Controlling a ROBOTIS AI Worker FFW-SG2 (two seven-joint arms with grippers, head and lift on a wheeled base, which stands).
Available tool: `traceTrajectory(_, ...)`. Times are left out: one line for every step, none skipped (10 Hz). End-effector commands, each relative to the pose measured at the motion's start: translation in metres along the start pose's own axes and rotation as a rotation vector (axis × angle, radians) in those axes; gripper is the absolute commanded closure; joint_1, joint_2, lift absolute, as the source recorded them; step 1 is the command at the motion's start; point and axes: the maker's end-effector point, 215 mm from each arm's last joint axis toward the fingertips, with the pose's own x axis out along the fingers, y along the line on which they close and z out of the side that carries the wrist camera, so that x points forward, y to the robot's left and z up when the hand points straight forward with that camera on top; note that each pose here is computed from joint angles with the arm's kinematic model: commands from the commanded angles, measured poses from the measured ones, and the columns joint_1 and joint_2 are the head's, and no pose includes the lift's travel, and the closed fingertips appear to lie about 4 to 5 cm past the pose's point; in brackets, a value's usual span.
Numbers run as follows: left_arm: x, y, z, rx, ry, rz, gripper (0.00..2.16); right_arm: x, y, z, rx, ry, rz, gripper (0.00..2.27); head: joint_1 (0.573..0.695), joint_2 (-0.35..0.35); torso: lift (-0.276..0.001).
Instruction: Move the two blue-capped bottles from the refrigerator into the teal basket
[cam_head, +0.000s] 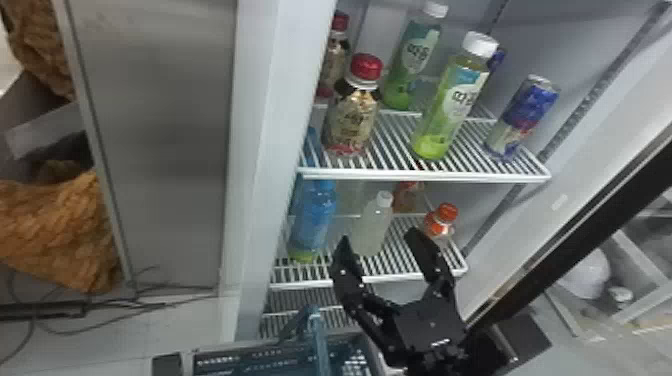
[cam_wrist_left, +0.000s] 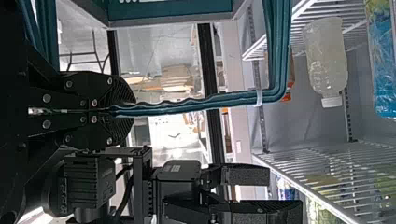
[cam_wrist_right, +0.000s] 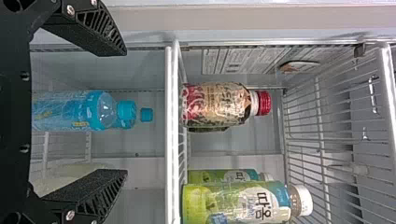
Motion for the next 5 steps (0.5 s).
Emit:
traceTrajectory(0.0000, 0.0002, -0.0008, 0.000, 0.003, 0.001, 1.12, 0.0009, 0.0028, 0.0006, -0.002, -0.003, 0.008, 0.11, 0.695, -0.350, -0.156)
traceTrajectory(-0.0004, 0.0004, -0.0001, 0.001, 0.001, 0.001, 1.12, 0.0007, 0.0039, -0.0007, -0.005, -0.001, 0.011, 0.11, 0.695, -0.350, -0.156)
traceTrajectory(-0.0004, 0.0000, -0.0001, 0.000, 0.001, 0.000, 1.12, 0.0003, 0.0035, -0.0027, -0.006, 0.001, 0.011, 0.11, 0.695, -0.350, -0.156)
traceTrajectory(-0.0004, 0.0000, -0.0001, 0.000, 0.001, 0.000, 1.12, 0.0010, 0.0029, -0.0010, -0.009, -0.011, 0.010, 0.11, 0.695, -0.350, -0.156)
traceTrajectory(-0.0005, 0.0003, -0.0009, 0.000, 0.003, 0.001, 1.12, 0.0013, 0.0026, -0.0006, -0.011, -0.016, 0.010, 0.11, 0.695, -0.350, -0.156)
